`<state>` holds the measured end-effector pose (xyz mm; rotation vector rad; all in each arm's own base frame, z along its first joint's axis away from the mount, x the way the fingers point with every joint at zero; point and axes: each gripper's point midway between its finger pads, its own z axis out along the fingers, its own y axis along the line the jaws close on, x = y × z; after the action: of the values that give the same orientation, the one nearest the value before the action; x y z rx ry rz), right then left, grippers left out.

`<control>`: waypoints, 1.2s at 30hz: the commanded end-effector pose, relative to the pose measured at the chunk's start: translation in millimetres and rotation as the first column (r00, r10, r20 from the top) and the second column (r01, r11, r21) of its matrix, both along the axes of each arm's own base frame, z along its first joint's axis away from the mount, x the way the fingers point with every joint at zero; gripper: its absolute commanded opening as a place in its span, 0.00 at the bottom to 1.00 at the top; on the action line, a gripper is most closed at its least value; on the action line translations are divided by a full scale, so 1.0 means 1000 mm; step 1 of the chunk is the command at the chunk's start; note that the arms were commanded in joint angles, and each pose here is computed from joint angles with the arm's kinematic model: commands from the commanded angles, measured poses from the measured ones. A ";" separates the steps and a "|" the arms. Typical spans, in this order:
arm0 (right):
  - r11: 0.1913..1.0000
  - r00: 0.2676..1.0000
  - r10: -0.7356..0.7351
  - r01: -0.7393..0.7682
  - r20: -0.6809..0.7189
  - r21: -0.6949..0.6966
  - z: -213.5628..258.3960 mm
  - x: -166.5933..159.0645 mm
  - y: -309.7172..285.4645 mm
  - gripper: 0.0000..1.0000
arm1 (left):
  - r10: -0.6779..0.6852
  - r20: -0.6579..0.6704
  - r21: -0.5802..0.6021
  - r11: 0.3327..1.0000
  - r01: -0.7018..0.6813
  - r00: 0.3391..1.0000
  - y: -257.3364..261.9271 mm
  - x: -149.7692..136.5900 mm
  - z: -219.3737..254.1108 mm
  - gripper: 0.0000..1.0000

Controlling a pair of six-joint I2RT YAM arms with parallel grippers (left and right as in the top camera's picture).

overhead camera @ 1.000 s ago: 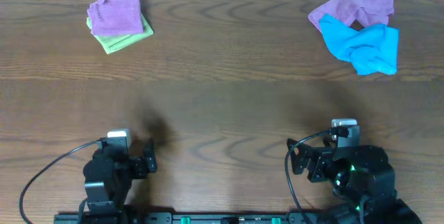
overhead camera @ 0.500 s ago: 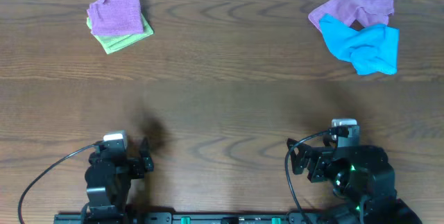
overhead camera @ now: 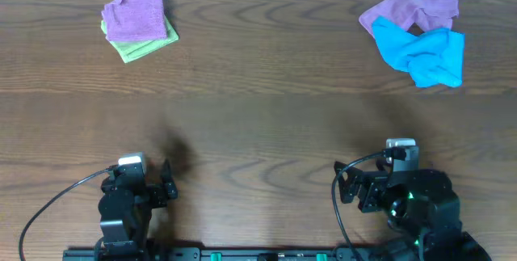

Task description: Fold the cloth

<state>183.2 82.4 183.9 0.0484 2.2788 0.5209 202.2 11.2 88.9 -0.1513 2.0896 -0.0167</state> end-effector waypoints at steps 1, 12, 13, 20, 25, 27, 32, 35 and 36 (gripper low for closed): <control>1.000 1.000 -0.016 0.016 -0.002 0.007 0.000 0.000 -0.002 0.99 | 0.003 0.004 0.015 1.000 -0.003 1.000 0.002 0.000 -0.001 0.95; 1.000 1.000 -0.012 0.012 -0.015 -0.005 -0.004 -0.002 -0.003 0.99 | 0.003 0.004 0.015 1.000 -0.003 1.000 0.002 0.000 -0.001 0.95; 1.000 1.000 -0.011 0.010 -0.029 -0.010 -0.006 -0.005 -0.003 0.99 | 0.003 0.004 0.015 1.000 -0.003 1.000 0.002 0.000 -0.001 0.95; 0.992 0.995 -0.092 0.089 -0.032 -0.090 -0.014 -0.003 -0.024 0.99 | 0.003 0.004 0.015 1.000 -0.003 1.000 0.002 0.000 -0.001 0.95; 0.960 0.990 -0.137 0.138 0.022 -0.244 -0.024 0.007 -0.052 0.99 | 0.003 0.004 0.015 1.000 -0.003 1.000 0.002 0.000 -0.001 0.95; 0.945 0.991 -0.121 0.133 0.057 -0.300 -0.031 0.009 -0.060 0.99 | 0.003 0.004 0.015 1.000 -0.003 1.000 0.002 0.000 -0.001 0.95; 0.918 0.979 -0.156 0.191 0.128 -0.346 -0.049 0.011 -0.079 0.99 | 0.003 0.004 0.015 1.000 -0.003 1.000 0.002 0.000 -0.001 0.95; 0.910 0.972 -0.178 0.221 0.151 -0.351 -0.064 0.011 -0.086 0.99 | 0.003 0.004 0.015 1.000 -0.003 1.000 0.002 0.000 -0.001 0.95; 0.908 0.972 -0.172 0.219 0.158 -0.357 -0.068 0.012 -0.086 0.99 | 0.003 0.004 0.015 1.000 -0.003 1.000 0.002 0.000 -0.001 0.95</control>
<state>195.3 1.8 125.4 0.1017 2.1932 0.0384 202.2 11.3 88.9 -0.1516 2.0896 -0.0163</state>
